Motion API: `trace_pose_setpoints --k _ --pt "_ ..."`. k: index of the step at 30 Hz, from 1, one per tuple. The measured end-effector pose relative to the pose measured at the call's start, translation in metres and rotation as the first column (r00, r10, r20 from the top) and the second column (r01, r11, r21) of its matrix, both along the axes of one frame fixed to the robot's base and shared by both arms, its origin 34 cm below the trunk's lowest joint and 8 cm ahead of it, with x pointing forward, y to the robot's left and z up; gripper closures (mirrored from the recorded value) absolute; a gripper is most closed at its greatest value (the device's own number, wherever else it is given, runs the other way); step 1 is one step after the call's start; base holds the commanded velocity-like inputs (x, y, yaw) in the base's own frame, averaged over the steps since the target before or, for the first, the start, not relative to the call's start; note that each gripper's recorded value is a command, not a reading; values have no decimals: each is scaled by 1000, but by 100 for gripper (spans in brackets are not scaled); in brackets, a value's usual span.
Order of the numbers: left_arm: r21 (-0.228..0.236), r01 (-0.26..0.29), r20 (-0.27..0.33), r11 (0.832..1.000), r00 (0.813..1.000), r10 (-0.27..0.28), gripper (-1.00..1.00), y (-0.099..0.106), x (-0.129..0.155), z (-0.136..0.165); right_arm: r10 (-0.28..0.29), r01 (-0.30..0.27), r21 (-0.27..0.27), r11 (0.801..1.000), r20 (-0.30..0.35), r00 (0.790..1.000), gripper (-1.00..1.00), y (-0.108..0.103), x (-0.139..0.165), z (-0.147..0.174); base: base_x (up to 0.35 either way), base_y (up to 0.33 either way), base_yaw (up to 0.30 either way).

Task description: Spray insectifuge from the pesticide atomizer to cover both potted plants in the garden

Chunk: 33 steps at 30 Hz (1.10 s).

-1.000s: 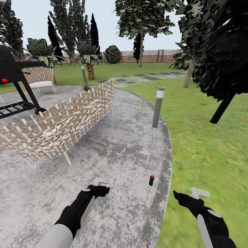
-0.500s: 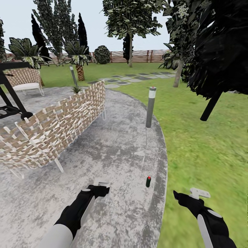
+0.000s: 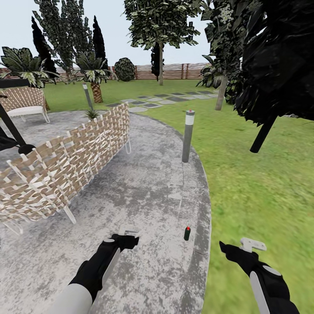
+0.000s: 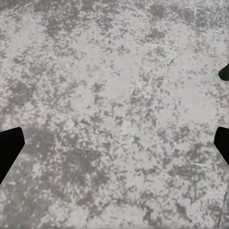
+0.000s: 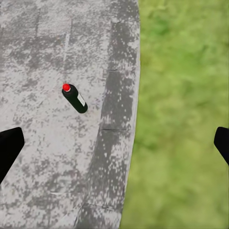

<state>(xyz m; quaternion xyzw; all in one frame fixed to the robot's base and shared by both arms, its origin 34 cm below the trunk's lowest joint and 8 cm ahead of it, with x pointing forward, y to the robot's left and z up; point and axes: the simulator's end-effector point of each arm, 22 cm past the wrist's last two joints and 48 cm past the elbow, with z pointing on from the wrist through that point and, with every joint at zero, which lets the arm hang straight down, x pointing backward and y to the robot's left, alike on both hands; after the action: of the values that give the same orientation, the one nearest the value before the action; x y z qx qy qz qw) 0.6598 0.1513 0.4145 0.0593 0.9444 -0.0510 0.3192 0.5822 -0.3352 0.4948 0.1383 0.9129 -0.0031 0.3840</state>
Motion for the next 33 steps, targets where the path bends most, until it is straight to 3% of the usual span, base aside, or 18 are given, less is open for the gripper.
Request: trace_pose_setpoints --k 20,21,24,27,31,33 --pt "-2 -2 -4 1000 1000 2 -100 0 -1 -1 -1 1 -12 1000 -7 1000 -100 -5 -1 -1 0 6 0" --pt "0 -4 0 1000 1000 4 -100 1 1 0 3 -3 0 1000 -75 997 -100 -3 -11 -10 0 0 0" --pt "4 -9 25 1000 1000 9 -100 3 16 12 20 -13 39 999 -197 980 -100 4 -20 -19 0 0 0" --pt "3 -11 82 1000 997 11 -100 3 50 40 27 -21 32 999 -212 977 -100 -8 9 4 0 0 0" --pt "3 -13 159 1000 987 12 -100 4 93 81 12 -16 -25 1000 -131 991 -100 -42 65 59 0 0 0" --pt "3 -12 173 1000 985 12 -100 4 101 89 9 -13 -37 999 -105 994 -100 -50 77 75 0 0 0"
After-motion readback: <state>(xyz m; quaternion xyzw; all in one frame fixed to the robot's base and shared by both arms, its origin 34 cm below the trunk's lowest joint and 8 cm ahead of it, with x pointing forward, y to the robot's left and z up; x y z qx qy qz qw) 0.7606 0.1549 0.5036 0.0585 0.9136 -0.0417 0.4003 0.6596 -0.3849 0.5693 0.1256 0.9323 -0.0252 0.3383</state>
